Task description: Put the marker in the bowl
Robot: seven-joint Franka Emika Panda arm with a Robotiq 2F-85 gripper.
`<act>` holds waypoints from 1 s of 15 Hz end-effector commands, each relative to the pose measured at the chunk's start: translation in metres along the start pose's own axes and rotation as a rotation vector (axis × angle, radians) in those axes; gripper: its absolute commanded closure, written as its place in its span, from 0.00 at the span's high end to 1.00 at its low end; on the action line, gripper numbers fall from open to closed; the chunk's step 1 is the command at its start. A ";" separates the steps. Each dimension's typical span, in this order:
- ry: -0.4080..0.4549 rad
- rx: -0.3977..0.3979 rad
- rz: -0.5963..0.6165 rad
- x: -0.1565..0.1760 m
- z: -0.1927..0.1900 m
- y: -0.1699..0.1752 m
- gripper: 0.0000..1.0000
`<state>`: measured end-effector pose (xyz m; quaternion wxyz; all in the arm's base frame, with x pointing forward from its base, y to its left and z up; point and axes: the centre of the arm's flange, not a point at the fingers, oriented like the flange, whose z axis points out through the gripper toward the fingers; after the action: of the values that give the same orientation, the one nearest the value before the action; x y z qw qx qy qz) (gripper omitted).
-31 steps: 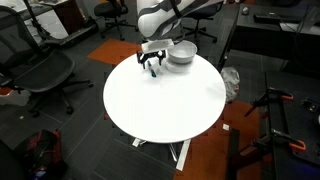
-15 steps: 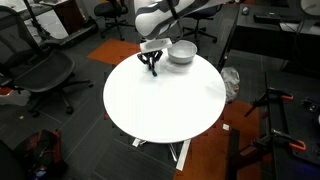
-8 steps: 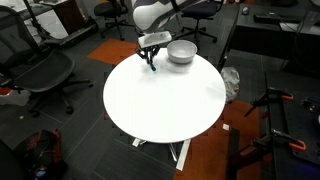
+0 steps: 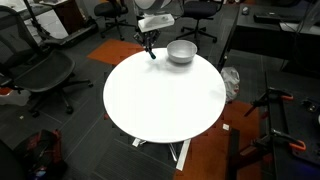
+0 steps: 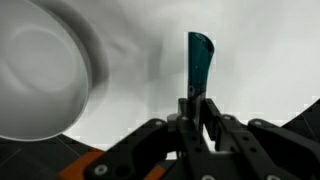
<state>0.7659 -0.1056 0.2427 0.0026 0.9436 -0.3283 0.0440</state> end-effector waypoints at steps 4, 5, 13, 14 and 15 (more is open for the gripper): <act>0.068 -0.002 -0.010 -0.029 -0.057 0.053 0.05; 0.078 0.000 0.000 -0.029 -0.061 0.060 0.05; 0.120 0.015 0.108 -0.028 -0.075 0.120 0.05; 0.126 0.015 0.126 -0.028 -0.075 0.129 0.05; 0.132 0.018 0.139 -0.027 -0.074 0.137 0.05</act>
<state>0.6873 -0.1837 0.3033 0.0171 0.9214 -0.3758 0.0972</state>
